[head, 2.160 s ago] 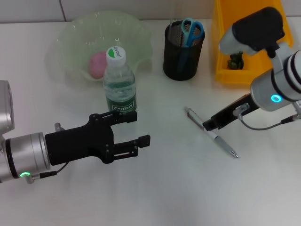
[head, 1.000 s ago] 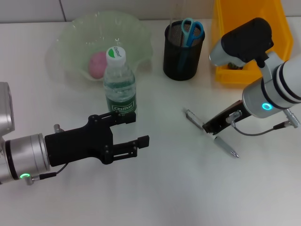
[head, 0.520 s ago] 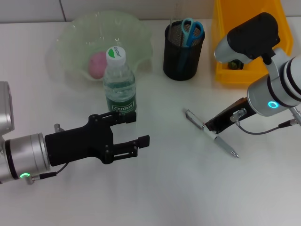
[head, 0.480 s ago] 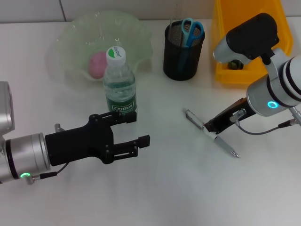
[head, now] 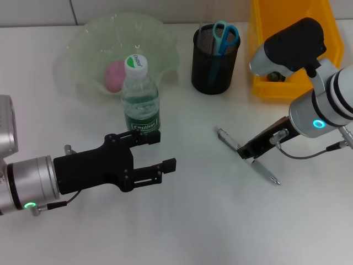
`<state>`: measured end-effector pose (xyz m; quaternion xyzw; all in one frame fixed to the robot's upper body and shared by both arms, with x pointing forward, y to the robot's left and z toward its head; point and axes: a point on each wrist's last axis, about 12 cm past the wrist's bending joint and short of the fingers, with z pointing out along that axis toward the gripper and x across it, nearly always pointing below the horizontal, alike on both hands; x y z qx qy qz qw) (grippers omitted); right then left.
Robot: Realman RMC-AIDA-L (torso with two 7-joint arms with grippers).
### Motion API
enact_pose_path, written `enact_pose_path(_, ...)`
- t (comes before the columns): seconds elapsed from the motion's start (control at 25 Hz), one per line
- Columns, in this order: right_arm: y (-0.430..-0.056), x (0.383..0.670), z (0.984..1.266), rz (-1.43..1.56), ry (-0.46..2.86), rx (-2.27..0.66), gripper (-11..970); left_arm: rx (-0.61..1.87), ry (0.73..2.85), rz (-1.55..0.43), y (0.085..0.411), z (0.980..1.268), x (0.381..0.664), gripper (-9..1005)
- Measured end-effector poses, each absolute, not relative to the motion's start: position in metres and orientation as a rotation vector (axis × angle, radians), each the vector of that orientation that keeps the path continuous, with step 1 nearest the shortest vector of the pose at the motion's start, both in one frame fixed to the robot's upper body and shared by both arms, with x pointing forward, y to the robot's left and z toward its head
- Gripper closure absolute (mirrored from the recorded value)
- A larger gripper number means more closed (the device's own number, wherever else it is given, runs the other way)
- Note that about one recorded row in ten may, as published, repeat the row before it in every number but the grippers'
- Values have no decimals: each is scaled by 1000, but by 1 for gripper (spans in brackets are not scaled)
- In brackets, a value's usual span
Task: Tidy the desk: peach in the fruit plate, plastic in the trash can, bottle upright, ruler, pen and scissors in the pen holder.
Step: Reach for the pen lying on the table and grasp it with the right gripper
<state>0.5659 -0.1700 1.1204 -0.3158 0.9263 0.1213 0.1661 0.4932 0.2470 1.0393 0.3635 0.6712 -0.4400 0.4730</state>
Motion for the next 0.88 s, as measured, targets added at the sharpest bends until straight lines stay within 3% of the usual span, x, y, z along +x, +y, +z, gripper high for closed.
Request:
enact_pose_path(0.76,-168,564,1112,345,2653,-920,670,892,1641,-1075,246,1039,493,241)
enact_pose_path(0.88,-167,564,1112,345,2651,-919,773,889,1642,-1077,247,1039,492,241)
